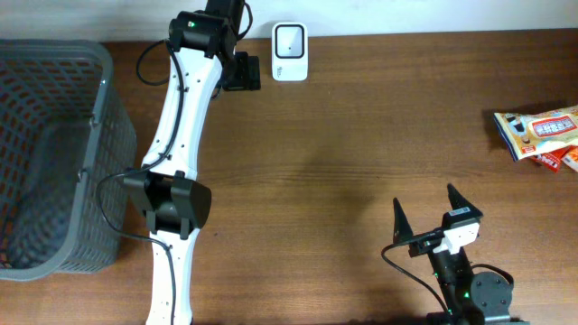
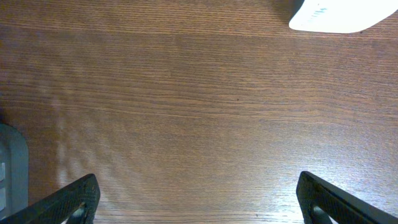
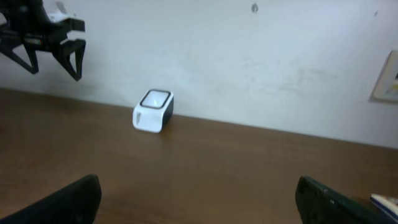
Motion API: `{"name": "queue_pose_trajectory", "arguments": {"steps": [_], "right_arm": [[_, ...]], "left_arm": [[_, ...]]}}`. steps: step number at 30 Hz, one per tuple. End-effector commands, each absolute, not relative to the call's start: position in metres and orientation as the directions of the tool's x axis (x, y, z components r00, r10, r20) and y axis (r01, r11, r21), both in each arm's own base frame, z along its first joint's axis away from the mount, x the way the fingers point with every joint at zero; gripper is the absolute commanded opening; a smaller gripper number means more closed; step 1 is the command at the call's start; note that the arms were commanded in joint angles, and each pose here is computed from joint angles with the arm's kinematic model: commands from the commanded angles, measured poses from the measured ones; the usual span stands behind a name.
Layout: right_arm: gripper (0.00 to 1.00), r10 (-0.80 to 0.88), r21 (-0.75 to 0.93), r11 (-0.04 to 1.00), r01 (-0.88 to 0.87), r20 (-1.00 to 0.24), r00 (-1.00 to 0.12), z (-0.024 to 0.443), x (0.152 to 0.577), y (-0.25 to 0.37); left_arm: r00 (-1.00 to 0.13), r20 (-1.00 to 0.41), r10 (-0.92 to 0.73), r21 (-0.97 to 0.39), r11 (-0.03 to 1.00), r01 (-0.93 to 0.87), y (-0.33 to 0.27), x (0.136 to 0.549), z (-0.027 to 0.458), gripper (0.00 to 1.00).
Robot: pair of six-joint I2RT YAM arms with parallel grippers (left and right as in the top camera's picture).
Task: Scan the item barcode
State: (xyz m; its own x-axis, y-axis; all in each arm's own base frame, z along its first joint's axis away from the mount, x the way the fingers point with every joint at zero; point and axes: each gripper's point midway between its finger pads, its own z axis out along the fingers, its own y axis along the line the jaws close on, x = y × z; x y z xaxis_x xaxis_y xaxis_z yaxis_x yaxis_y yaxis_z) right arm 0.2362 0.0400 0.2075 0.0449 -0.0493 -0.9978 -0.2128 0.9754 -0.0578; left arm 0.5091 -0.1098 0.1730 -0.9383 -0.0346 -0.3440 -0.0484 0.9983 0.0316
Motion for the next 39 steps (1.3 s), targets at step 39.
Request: {"name": "queue_pose_trajectory", "arguments": {"steps": [39], "right_arm": [[0.98,-0.004,0.004,0.994,-0.106,-0.997,-0.074,0.157,0.245,0.023]], "left_arm": [[-0.701,-0.647,0.299,0.210,0.954,0.214,-0.122,0.410,0.208,0.99]]}}
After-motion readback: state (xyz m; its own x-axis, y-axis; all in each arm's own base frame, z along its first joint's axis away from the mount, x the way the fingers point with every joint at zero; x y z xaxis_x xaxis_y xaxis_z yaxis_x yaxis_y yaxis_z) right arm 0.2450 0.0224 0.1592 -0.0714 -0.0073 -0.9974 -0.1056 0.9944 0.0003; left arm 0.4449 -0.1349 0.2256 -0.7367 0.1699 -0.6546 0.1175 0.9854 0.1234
